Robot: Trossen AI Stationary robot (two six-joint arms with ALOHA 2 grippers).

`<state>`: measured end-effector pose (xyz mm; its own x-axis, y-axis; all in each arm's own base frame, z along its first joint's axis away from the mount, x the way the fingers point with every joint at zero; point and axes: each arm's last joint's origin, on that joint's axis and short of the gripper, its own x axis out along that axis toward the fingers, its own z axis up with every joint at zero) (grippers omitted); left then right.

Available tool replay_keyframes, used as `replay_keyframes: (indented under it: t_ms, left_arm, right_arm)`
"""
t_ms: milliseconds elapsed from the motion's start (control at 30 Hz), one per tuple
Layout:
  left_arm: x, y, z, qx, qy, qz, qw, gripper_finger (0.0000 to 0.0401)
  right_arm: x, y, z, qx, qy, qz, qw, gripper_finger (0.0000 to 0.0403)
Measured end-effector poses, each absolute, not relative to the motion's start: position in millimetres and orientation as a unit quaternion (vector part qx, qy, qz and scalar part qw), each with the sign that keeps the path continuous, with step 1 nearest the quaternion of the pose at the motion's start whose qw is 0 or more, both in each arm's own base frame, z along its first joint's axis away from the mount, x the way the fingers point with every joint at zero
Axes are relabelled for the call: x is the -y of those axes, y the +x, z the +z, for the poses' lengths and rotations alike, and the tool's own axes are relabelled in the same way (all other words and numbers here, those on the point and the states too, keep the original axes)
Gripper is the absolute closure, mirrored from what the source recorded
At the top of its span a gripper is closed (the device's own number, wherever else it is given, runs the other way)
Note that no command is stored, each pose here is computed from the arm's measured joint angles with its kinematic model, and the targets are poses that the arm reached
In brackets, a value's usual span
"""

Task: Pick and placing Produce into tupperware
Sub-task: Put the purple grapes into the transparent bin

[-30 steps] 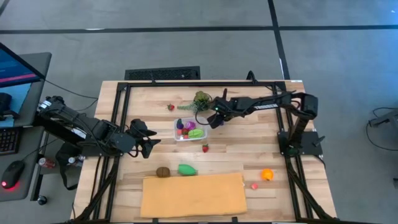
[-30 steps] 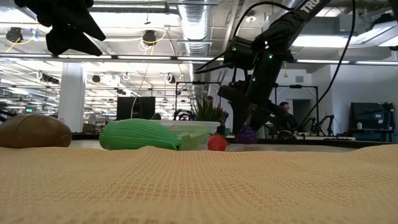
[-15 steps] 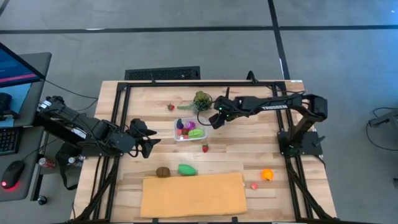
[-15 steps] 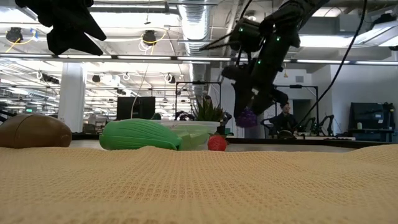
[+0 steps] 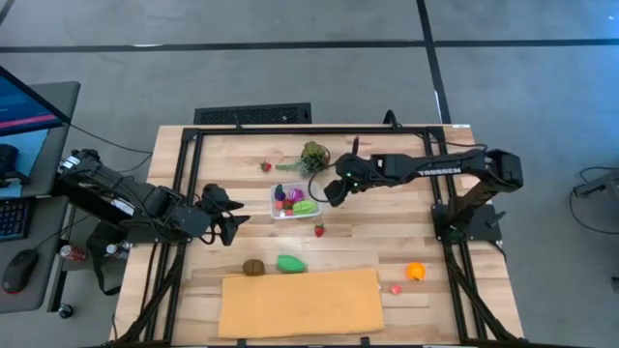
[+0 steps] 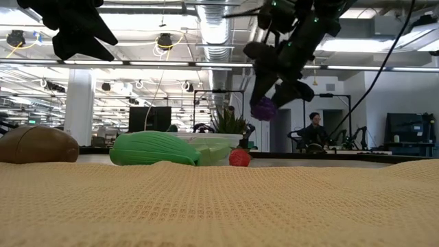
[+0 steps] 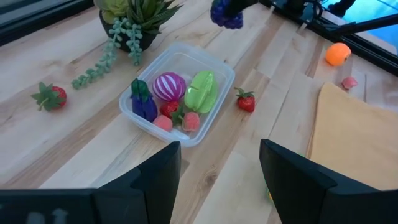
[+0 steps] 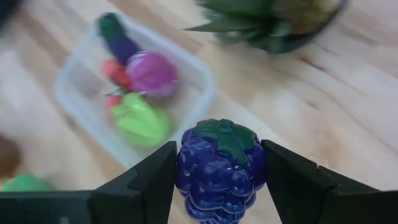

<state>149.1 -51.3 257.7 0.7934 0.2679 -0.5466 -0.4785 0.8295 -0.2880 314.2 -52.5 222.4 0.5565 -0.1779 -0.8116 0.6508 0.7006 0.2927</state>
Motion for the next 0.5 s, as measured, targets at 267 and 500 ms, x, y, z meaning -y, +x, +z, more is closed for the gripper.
replay_keyframes:
  t_ms: [267,500]
  left_arm:
    - [51.2,149.1,257.6,-0.25,-0.21,0.202,0.923,0.0192]
    - [51.3,149.1,257.7,-0.25,-0.209,0.202,0.923,0.0192]
  right_arm:
    - [36.2,327.8,228.6,-0.352,0.296,-0.205,0.864,0.0185]
    - [35.3,335.1,236.2,-0.306,0.301,-0.189,0.884,0.0188]
